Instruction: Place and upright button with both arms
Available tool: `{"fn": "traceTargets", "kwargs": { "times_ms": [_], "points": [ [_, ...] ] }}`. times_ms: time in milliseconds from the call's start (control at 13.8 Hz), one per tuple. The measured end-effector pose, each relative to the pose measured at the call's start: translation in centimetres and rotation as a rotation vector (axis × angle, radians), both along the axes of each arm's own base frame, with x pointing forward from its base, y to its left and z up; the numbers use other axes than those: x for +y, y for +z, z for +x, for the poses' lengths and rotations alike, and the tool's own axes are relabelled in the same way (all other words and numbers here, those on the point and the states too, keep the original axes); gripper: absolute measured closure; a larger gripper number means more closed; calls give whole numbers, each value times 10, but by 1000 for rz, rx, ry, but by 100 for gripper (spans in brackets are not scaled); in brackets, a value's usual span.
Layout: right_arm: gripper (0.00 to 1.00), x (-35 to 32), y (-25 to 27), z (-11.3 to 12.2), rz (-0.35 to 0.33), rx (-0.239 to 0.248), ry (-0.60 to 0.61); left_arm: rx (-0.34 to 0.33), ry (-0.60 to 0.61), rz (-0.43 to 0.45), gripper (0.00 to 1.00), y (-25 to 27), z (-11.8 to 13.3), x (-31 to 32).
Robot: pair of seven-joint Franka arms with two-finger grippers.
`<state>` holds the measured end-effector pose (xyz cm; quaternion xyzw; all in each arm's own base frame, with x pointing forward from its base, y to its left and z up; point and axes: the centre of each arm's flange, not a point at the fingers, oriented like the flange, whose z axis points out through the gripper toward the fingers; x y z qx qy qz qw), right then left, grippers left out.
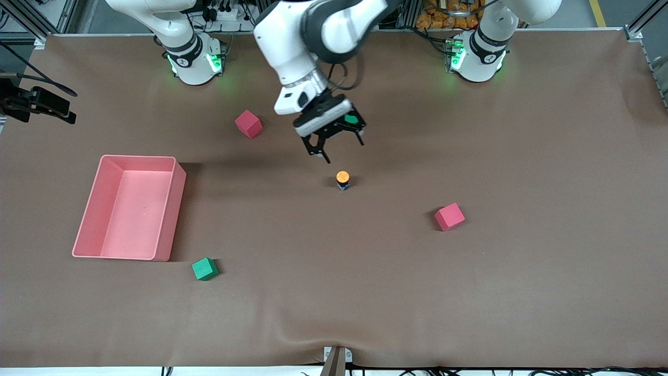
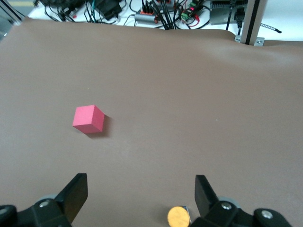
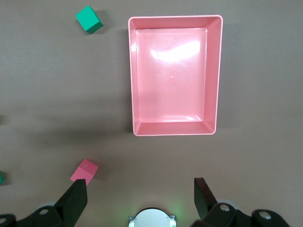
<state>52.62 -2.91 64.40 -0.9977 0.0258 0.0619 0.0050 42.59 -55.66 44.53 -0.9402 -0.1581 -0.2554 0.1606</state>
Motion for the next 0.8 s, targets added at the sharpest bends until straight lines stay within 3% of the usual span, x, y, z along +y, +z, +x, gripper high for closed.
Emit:
{"fn": "traceTargets", "kwargs": {
  "times_ms": [363, 653, 798],
  "points": [
    [0, 4, -1, 0, 0, 1, 7, 194, -57, -162, 0, 98, 67, 99],
    [0, 8, -1, 1, 0, 1, 14, 271, -106, -306, 0, 157, 105, 184],
    [0, 8, -1, 1, 0, 1, 15, 286, -132, -337, 0, 181, 116, 225]
  ]
}}
